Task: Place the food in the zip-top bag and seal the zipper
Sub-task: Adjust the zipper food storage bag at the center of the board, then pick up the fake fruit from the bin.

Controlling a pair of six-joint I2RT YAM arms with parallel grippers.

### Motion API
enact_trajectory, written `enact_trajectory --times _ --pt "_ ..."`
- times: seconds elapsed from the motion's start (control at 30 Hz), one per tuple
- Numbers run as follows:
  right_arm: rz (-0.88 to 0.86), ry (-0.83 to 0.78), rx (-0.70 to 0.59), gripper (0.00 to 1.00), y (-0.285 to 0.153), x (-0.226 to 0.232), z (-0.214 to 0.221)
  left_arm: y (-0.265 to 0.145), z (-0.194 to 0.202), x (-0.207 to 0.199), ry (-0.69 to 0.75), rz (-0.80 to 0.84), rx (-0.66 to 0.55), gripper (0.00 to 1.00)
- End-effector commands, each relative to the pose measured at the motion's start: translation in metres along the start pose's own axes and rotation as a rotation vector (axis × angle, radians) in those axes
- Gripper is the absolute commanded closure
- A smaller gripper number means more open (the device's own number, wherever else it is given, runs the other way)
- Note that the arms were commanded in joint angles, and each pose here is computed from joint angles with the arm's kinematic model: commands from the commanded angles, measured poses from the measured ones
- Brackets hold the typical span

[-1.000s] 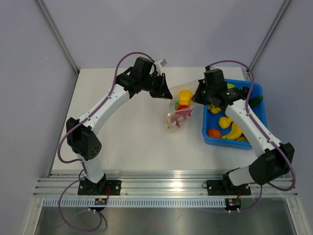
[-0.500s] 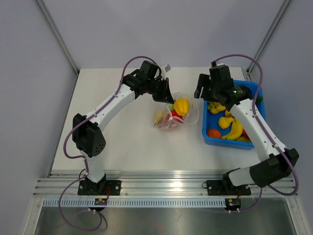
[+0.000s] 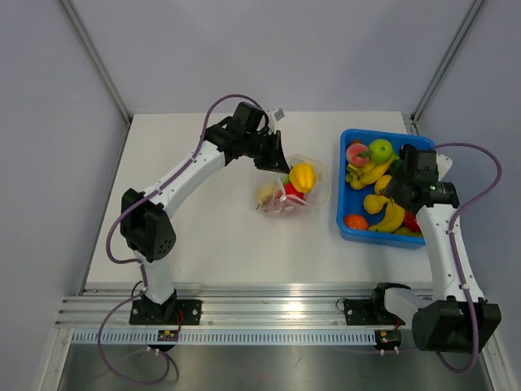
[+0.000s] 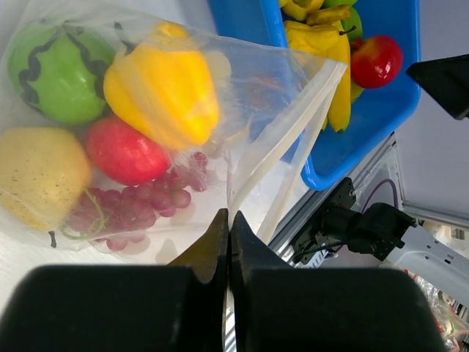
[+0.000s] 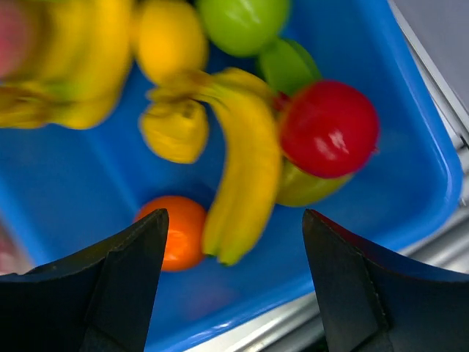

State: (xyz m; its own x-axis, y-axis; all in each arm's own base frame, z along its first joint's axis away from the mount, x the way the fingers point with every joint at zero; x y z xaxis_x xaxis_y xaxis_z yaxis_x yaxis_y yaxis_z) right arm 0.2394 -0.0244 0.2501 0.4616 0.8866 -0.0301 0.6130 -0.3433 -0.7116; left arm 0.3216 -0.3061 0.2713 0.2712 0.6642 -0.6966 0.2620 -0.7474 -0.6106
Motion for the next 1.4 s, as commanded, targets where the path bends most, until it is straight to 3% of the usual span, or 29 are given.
enact_trajectory --times 0.0,0.13,0.33,0.63,1.13,1.2,1.37 --pt "0.121 0.097 0.039 0.19 0.007 -0.031 0.015 -0.016 -0.001 -0.012 0.059 0.04 -0.043 1.0" --pt "0.186 0.185 0.118 0.15 0.032 -0.051 0.037 -0.014 0.003 -0.008 0.059 0.038 -0.04 1.0" --pt "0.103 0.333 0.087 0.11 0.056 -0.055 0.044 -0.012 0.01 -0.006 0.053 0.066 -0.028 1.0" --pt "0.145 0.379 0.03 0.08 0.073 -0.063 0.028 -0.014 0.012 -0.006 0.064 0.071 -0.028 1.0" --pt "0.2 0.366 0.07 0.1 0.108 -0.068 0.026 -0.012 0.012 -0.002 0.067 0.062 -0.023 1.0" --pt "0.187 0.369 0.068 0.16 0.108 -0.067 0.024 -0.012 0.011 -0.003 0.067 0.061 -0.026 1.0" --pt "0.111 0.391 0.011 0.4 0.088 -0.06 0.006 -0.012 0.01 -0.002 0.062 0.054 -0.029 1.0"
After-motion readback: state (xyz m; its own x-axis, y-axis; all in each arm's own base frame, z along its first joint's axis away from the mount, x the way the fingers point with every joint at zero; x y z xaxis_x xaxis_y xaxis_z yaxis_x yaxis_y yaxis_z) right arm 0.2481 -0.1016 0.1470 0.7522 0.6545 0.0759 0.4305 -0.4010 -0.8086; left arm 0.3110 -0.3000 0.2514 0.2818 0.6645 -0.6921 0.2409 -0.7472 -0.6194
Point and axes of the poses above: each gripper's point midway between its finger pads, its own y axis out along the fingers, its own x axis along the line the jaws close on, z = x × y, the point moved 6 cm from there along -y, back along the fingers, and after that the axes turned 9 degrees about -y, right-handed, at the moved point
